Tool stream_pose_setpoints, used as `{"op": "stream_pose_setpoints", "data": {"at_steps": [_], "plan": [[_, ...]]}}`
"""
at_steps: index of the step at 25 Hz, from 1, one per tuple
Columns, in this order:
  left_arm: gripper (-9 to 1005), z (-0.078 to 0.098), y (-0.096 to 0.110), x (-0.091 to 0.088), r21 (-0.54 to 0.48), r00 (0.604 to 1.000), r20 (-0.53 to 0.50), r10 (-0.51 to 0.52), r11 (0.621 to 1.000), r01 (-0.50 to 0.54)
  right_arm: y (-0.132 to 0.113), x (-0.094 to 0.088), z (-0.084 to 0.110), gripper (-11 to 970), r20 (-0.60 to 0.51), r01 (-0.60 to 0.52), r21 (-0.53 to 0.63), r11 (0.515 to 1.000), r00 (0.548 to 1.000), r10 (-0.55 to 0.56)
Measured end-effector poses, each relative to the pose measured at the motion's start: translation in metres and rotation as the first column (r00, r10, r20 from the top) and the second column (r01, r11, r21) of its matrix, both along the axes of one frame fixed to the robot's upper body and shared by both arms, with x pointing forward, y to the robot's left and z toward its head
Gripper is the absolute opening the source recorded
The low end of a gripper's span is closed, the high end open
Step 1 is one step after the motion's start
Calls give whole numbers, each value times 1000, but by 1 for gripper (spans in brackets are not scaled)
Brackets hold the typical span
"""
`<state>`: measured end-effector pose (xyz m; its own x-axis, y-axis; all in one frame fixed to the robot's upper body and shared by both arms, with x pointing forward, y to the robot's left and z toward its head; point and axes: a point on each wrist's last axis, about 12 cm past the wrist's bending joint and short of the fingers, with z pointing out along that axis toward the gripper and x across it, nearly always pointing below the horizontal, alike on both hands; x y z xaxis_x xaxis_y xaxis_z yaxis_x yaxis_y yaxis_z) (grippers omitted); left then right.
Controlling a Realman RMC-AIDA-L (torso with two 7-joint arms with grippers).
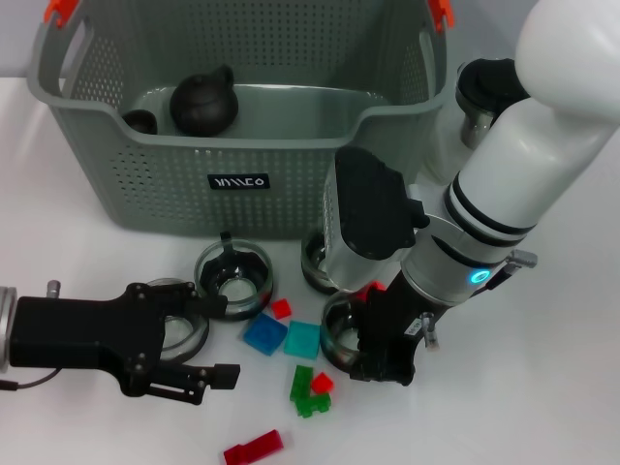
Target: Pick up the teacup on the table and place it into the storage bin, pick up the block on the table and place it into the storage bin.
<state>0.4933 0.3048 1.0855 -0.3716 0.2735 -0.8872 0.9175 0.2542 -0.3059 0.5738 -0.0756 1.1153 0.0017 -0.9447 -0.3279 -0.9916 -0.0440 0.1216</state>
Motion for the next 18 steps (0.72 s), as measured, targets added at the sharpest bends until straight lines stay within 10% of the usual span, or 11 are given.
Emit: {"op": "stream_pose_setpoints", "data": {"at_steps": [9, 18], "plan": [[909, 1, 1, -4, -14, 1000, -13, -18, 1000, 18, -8, -9, 33, 63, -32, 15, 96, 995, 999, -12], [907, 3, 3, -9, -36, 999, -18, -40, 999, 40, -27, -8, 122, 63, 9, 47, 311, 949, 999, -52]]}}
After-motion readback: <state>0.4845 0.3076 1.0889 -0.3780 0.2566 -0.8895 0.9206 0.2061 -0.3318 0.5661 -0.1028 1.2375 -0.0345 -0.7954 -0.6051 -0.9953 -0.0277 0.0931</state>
